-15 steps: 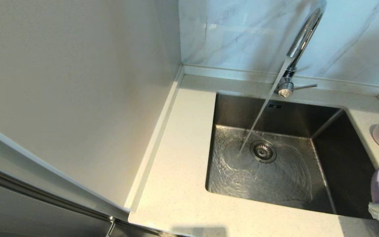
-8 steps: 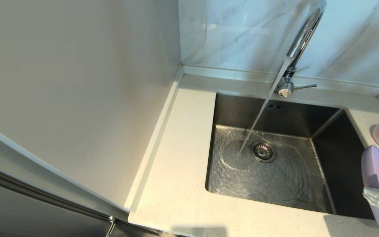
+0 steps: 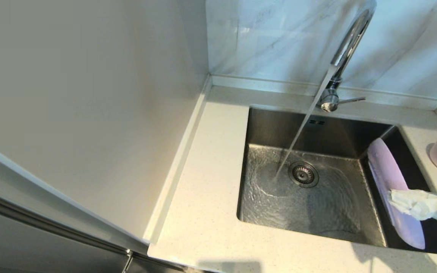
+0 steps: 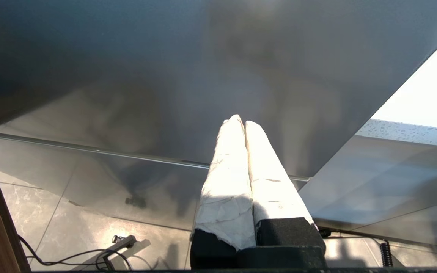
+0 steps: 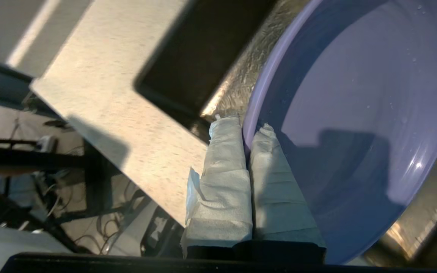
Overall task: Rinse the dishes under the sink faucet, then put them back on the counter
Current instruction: Rinse the plate
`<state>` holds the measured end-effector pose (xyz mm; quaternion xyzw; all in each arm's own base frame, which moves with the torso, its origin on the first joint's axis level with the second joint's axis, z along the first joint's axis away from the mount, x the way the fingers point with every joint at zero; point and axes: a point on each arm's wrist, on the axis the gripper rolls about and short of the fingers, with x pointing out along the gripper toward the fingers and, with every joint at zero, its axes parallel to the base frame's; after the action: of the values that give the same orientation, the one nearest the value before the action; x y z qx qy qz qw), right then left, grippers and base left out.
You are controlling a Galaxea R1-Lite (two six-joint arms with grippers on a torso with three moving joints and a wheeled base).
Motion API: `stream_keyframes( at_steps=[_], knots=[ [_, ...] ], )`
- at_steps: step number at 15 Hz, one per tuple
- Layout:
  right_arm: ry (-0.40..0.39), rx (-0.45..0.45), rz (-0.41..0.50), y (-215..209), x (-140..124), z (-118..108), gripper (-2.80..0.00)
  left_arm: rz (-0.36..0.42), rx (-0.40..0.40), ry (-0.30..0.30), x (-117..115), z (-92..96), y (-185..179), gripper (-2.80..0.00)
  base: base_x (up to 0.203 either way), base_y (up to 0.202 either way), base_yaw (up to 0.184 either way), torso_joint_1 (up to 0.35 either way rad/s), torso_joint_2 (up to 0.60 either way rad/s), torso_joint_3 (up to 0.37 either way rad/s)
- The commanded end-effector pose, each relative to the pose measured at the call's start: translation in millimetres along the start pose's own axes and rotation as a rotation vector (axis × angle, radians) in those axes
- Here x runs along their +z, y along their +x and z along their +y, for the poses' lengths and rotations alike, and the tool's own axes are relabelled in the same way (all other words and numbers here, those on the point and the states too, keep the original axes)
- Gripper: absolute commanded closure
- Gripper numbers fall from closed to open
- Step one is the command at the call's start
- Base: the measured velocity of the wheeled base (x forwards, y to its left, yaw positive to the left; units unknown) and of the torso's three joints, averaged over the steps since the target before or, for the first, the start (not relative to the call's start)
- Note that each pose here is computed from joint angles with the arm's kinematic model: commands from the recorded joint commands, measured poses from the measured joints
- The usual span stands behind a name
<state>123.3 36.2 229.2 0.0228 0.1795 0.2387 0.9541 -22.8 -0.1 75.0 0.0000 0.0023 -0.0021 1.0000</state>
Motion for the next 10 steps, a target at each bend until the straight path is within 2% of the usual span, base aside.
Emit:
stream_keyframes(
  at_steps=[1,5,8,10],
  knots=[
    [-0.006,0.054,0.034,17,9,0,0.0,0.0,0.0,0.0,0,0.0,0,0.0,0.0,0.0,0.0,0.0,0.0,0.0],
    [-0.051,0.19,0.052,47,32,19,0.0,0.0,0.0,0.0,0,0.0,0,0.0,0.0,0.0,0.0,0.0,0.0,0.0],
    [-0.058,0.227,0.078,72,42,27,0.0,0.0,0.001,0.0,0,0.0,0,0.0,0.0,0.0,0.0,0.0,0.0,0.0],
    [-0.035,0.224,0.092,89,49,28,0.0,0.0,0.001,0.0,0,0.0,0,0.0,0.0,0.0,0.0,0.0,0.0,0.0]
  ],
)
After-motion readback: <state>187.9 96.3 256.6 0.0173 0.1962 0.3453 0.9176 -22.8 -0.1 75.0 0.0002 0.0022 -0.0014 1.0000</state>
